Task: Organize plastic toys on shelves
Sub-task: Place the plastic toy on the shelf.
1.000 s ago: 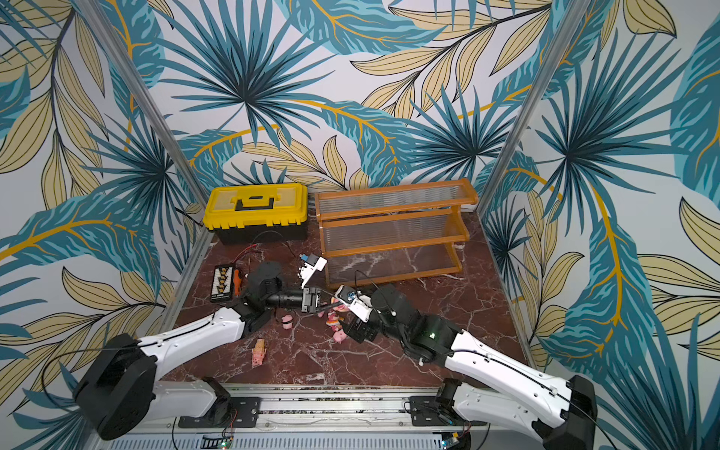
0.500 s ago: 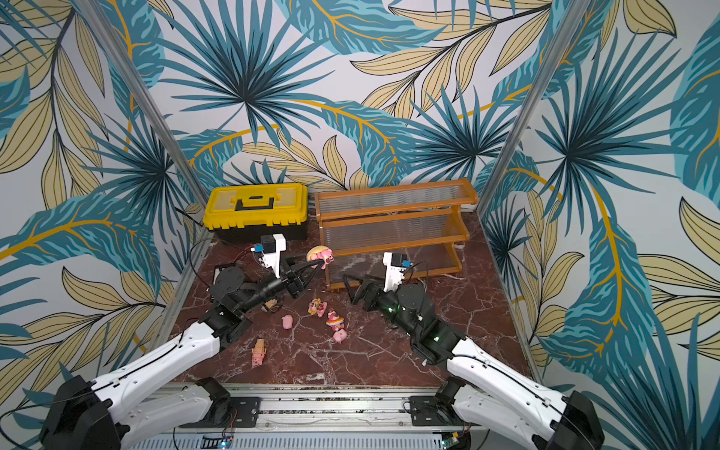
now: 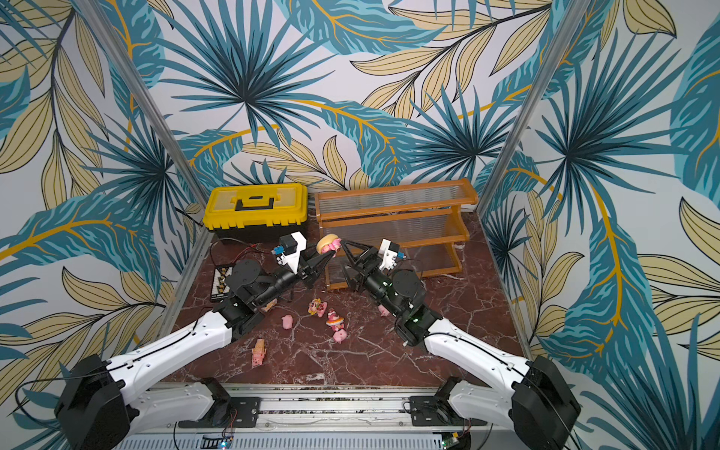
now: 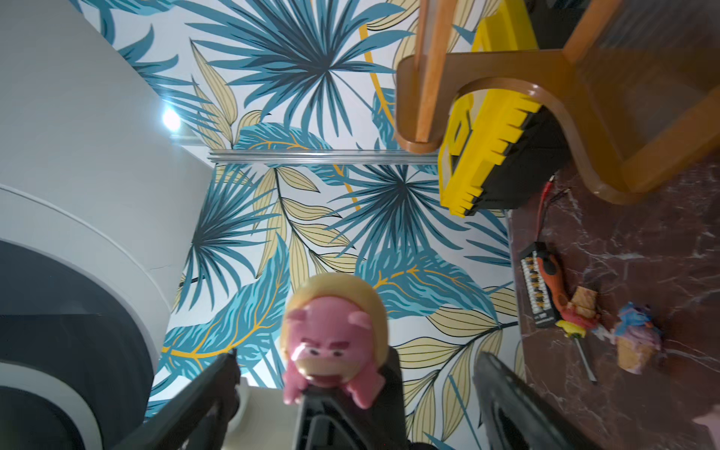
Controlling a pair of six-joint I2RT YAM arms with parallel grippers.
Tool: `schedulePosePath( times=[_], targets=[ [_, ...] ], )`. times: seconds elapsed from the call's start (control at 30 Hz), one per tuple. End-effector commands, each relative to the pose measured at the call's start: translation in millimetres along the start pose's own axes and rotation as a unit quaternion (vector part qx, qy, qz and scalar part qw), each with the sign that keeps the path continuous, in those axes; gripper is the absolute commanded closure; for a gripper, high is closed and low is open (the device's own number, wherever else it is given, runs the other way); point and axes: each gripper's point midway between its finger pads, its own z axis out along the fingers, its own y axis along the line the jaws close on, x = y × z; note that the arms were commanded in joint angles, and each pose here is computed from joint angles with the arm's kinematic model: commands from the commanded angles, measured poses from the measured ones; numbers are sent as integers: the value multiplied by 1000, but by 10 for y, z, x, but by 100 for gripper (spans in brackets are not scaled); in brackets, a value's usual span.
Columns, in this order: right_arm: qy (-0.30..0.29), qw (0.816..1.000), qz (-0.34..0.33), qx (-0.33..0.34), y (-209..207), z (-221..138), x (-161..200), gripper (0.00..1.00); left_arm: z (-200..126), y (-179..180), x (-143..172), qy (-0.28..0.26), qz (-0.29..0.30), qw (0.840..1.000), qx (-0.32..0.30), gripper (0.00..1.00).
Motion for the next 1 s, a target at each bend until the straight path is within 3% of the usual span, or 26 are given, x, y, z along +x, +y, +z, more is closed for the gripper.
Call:
schedulePosePath(
  times=[0.0,0.33,0.97],
  targets=[
    [-6,1000,-10,-26,244,23,-17,4,54,37,-342,-48,25,998,-24,86],
    [7,999,-22,36,46,187,28,15,109,27,-398,-68,8,996,-58,86],
    [16,997,-48,54,13,348,72,41,197,21,-257,-55,-6,996,-75,84]
  ],
)
